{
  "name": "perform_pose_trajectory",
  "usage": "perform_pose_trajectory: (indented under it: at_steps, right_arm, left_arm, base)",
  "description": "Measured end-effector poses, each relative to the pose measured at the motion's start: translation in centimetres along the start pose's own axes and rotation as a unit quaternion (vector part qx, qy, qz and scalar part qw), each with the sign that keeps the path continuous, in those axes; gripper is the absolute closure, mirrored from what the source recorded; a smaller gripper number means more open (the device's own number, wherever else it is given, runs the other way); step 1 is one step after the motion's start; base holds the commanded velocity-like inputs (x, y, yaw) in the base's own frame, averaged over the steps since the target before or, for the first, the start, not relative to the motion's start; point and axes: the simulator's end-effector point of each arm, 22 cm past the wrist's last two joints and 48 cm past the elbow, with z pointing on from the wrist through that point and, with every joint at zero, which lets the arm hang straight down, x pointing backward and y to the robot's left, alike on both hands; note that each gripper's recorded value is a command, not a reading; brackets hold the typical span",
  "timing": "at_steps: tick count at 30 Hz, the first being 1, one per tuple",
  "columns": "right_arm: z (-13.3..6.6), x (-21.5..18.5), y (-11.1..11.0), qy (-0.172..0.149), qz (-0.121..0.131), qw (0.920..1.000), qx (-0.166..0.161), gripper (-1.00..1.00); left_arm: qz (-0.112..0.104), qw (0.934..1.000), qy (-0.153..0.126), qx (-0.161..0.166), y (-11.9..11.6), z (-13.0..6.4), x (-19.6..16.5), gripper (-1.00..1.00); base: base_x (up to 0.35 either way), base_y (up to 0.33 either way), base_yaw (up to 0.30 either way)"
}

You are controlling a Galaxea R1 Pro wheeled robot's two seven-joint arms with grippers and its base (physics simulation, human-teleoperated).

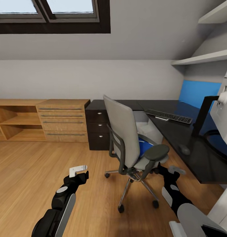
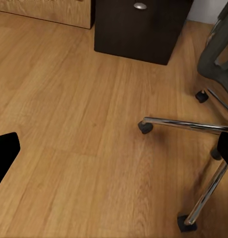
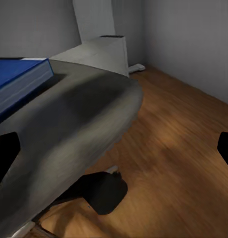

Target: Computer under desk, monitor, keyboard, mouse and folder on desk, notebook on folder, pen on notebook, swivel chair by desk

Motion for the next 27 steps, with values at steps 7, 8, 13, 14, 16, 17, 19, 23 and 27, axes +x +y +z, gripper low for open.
perform_pose_trajectory:
  at_steps: [7,8,13,14,16,17,19,23,27]
  right_arm:
    - [-0.2,0.1,0.7,-0.001,0.007,1.0000,-0.001,-1.00]
    - [-0.3,0.2,0.7,-0.001,0.009,1.0000,0.000,-1.00]
    - [-0.5,0.5,1.8,0.002,0.004,0.9999,-0.011,-1.00]
    - [-0.6,0.6,1.9,0.003,0.008,0.9999,-0.009,-1.00]
    - [-0.7,0.7,2.5,0.004,0.008,0.9998,-0.015,-1.00]
    - [-0.9,0.9,3.0,0.006,0.010,0.9998,-0.018,-1.00]
    - [-1.0,1.1,3.5,0.007,0.012,0.9997,-0.020,-1.00]
    - [-1.5,1.5,4.7,0.011,0.017,0.9994,-0.026,-1.00]
    - [-2.1,2.2,6.1,0.019,0.023,0.9990,-0.033,-1.00]
  left_arm:
    - [0.000,1.0000,0.000,0.000,0.0,0.0,0.0,-1.00]
    - [0.000,1.0000,0.000,0.000,0.0,0.0,0.0,-1.00]
    - [0.000,1.0000,0.000,0.000,0.0,0.0,0.0,-1.00]
    - [0.000,1.0000,0.000,0.000,0.0,0.0,0.0,-1.00]
    - [0.000,1.0000,0.000,0.000,0.0,0.0,0.0,-1.00]
    - [0.000,1.0000,0.000,0.000,0.0,0.0,0.0,-1.00]
    - [0.000,1.0000,0.000,0.000,0.0,0.0,0.0,-1.00]
    - [0.000,1.0000,0.000,0.000,0.0,0.0,0.0,-1.00]
    - [0.000,1.0000,0.000,0.000,0.0,0.0,0.0,-1.00]
  base:
    - [0.002,0.000,0.102]
    - [0.000,0.000,0.260]
    - [0.000,0.000,0.270]
    - [0.000,0.000,0.273]
    - [0.000,0.000,0.273]
    - [0.000,0.000,0.273]
    - [0.000,0.000,0.275]
    - [0.000,0.000,0.276]
    - [0.000,0.000,0.277]
